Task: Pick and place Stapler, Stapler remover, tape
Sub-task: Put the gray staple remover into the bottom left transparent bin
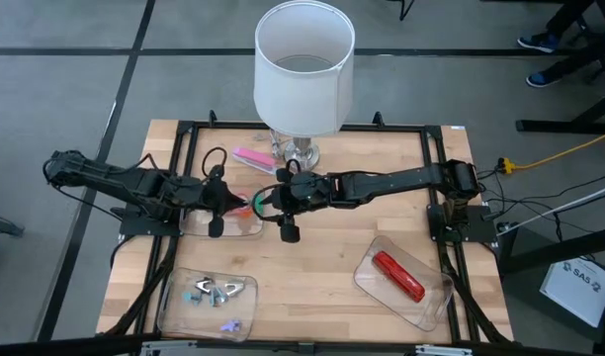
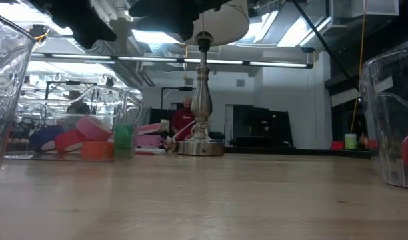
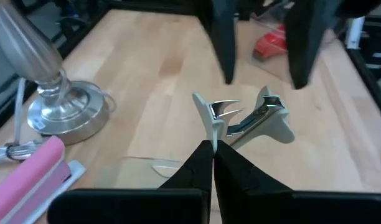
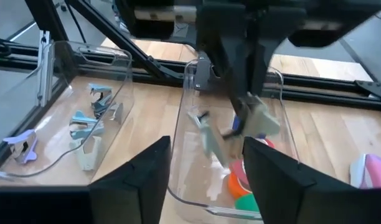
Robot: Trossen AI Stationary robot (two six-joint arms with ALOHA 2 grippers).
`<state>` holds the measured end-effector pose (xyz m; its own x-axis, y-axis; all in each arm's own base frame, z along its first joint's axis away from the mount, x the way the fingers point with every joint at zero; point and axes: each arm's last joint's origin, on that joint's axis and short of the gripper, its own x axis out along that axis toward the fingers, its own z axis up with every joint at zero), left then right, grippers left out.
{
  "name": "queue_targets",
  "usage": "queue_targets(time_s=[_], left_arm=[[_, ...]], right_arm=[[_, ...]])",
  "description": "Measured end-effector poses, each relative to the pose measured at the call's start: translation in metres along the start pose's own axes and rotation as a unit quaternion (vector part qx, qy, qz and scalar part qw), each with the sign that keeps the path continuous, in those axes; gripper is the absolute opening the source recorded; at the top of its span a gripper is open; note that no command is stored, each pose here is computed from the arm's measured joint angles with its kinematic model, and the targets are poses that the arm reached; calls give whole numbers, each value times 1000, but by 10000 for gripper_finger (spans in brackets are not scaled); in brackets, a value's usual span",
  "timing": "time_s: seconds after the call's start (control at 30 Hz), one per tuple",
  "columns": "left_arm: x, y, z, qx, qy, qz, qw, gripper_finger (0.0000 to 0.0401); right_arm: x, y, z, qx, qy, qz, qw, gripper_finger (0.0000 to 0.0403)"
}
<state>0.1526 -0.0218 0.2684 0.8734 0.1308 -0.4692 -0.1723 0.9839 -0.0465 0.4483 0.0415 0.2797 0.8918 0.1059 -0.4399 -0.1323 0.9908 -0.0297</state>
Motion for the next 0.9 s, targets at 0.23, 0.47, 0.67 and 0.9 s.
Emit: queue_targets(time_s=[0.23,0.47,0.67,0.9], left_arm=[[-20,2,10,5,27,-30,999,2],[-31,-1,11,19,54,-72,996,2],[-34,-8,9,24,71,-152,985,2],[-32,-22,4,17,118,-246,962,3]], right_arm=[[0,0,-1,9,5,-1,1000,208],[0,0,-4,23,18,-3,1000,208],[0,-1,-6,41,28,-4,999,208],[0,-5,-6,50,28,-8,998,208]])
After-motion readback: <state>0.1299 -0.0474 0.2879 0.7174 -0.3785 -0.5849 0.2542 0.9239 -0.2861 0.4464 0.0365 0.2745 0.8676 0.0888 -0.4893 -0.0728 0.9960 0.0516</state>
